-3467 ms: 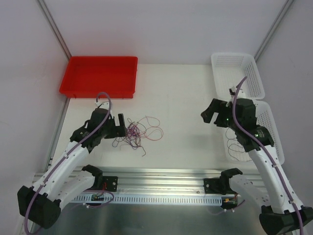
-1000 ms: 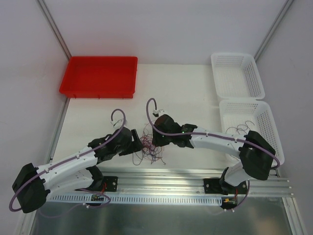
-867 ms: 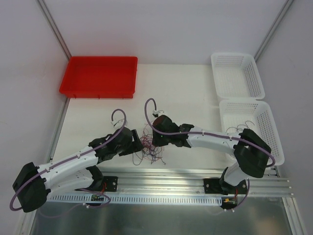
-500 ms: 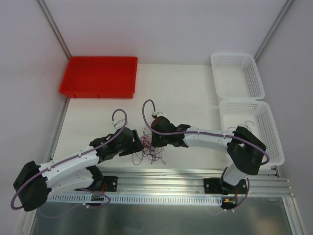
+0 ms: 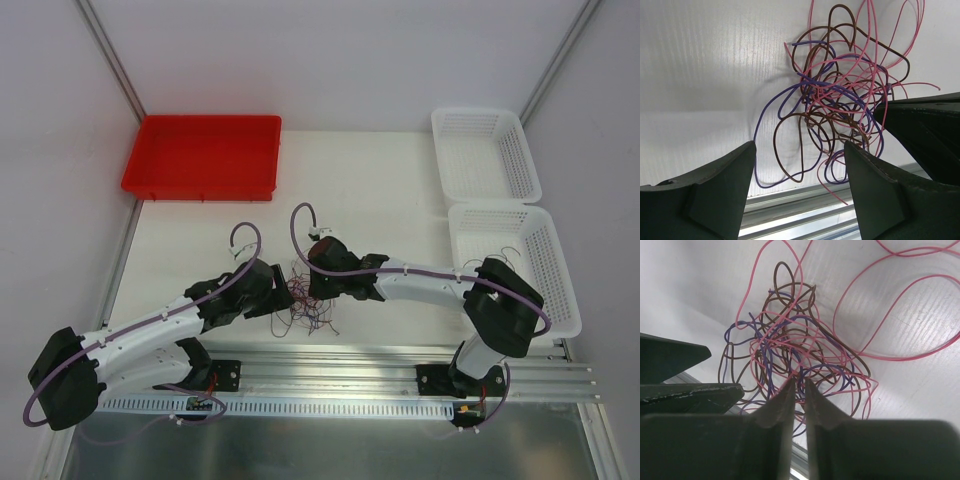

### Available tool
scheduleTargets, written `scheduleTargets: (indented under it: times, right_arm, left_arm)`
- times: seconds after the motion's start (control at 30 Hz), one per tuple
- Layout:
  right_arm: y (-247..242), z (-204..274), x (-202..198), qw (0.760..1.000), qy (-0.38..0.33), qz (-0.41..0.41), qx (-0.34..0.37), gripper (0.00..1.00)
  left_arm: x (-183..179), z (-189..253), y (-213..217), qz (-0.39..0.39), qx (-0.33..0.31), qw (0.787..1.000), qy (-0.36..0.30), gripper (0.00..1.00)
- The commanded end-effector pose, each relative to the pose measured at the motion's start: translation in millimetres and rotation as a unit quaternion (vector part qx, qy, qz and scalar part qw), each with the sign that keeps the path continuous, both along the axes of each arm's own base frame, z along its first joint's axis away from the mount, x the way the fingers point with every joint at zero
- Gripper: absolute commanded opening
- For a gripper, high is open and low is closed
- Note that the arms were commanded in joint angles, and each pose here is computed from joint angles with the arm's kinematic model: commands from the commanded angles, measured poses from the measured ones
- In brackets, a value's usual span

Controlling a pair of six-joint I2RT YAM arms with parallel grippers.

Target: Untangle the cables

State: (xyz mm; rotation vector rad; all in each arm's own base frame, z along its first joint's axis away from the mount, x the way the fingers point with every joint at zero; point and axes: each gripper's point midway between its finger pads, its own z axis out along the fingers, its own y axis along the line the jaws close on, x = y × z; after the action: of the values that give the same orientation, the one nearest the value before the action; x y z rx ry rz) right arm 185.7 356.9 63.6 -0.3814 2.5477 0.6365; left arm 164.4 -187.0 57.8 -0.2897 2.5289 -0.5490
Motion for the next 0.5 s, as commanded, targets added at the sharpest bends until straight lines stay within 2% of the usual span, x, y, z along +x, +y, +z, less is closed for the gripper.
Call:
scheduleTargets:
  times: [0.0, 0.07, 0.27, 0.47]
  right_arm:
    - [11, 14, 9, 1.000, -0.021, -0.002, 0.014, 0.08]
    - [9, 18, 9, 1.000, -0.027, -0.001, 0.009, 0.01]
    - [-2, 50, 6, 0.998, -0.061, 0.016, -0.011, 0.01]
    - [-10, 91, 3, 0.996, -0.083, 0.028, 0.004, 0.01]
  left_arm:
    - [6, 17, -11, -0.010, -0.021, 1.000, -0.017, 0.72]
    - [7, 17, -11, -0.010, -0.022, 1.000, -0.017, 0.72]
    - [6, 14, -14, -0.010, -0.022, 1.000, -0.006, 0.72]
    - [8, 29, -26, -0.035, -0.041, 0.998, -0.017, 0.73]
